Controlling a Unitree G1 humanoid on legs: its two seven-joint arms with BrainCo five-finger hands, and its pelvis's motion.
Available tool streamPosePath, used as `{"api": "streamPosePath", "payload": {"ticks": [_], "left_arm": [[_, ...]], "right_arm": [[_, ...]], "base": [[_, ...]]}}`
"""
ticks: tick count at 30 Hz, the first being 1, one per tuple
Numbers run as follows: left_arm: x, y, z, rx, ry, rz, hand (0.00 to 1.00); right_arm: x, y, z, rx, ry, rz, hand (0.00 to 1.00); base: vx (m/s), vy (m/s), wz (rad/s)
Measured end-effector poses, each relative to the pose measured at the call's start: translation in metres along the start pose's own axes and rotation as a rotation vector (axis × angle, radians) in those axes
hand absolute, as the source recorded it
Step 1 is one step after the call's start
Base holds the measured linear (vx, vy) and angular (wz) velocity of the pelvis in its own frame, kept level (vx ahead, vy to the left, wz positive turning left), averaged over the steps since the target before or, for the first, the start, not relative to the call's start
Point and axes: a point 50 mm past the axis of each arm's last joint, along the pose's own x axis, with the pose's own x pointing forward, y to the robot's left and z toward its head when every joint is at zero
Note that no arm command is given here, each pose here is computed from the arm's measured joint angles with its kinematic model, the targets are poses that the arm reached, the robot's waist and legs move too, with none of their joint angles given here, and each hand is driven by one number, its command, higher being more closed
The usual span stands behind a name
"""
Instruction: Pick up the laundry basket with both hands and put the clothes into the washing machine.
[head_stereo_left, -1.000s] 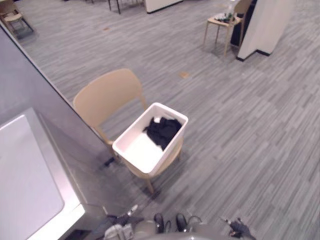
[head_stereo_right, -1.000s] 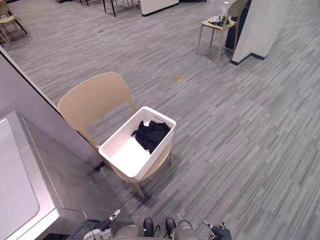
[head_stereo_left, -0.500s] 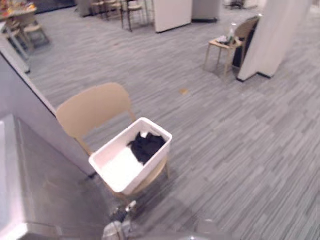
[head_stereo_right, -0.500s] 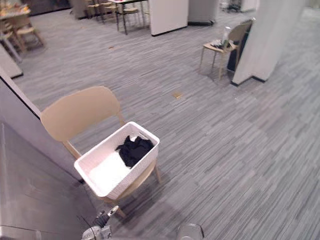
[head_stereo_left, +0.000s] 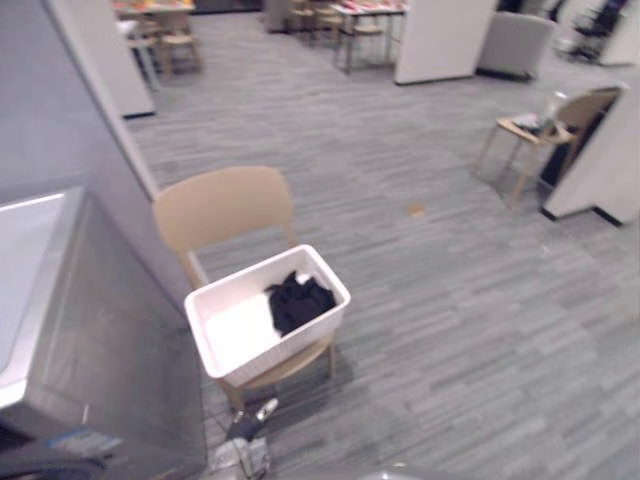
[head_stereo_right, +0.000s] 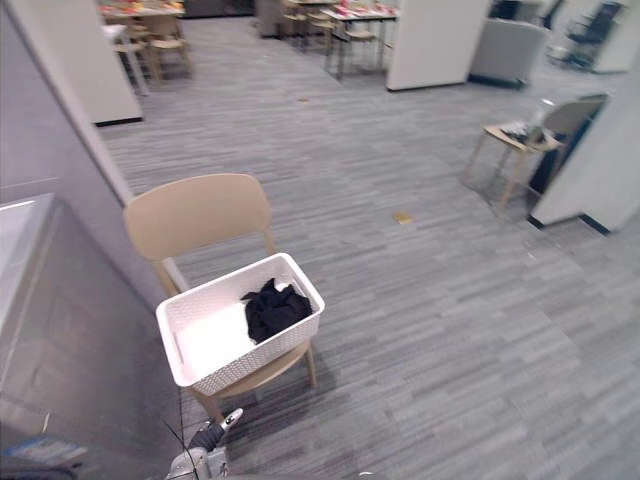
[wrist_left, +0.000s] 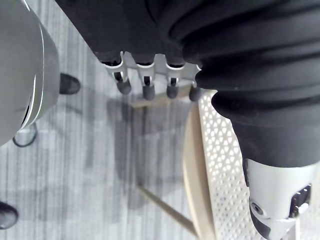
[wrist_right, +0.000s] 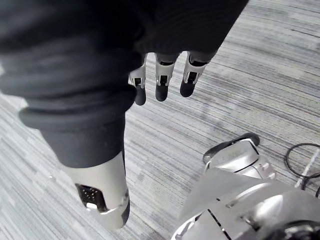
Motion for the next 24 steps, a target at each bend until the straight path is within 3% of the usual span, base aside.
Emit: {"api": "streamPosePath", "payload": {"ticks": [5, 9, 19, 24], "left_arm": [[0.001, 0.006, 0.003, 0.009, -0.007, 0.004, 0.00], [0.000, 0.017, -0.006, 0.015, 0.025, 0.026, 0.00], [0.002, 0.027, -0.001, 0.059, 0.029, 0.041, 0.00], [0.003, 0.022, 0.002, 0.151, 0.020, 0.010, 0.00]], "right_arm": [[0.002, -0.001, 0.009, 0.031, -0.023, -0.006, 0.00], [0.004, 0.017, 0.023, 0.047, -0.055, 0.039, 0.00], [0.004, 0.043, 0.035, 0.009, -0.085, 0.125, 0.00], [0.001, 0.049, 0.029, -0.018, -0.085, 0.157, 0.00]], "base": [[-0.07, -0.035, 1.39], [0.07, 0.118, 0.75], [0.04, 0.071, 0.07], [0.19, 0.105, 0.08]]}}
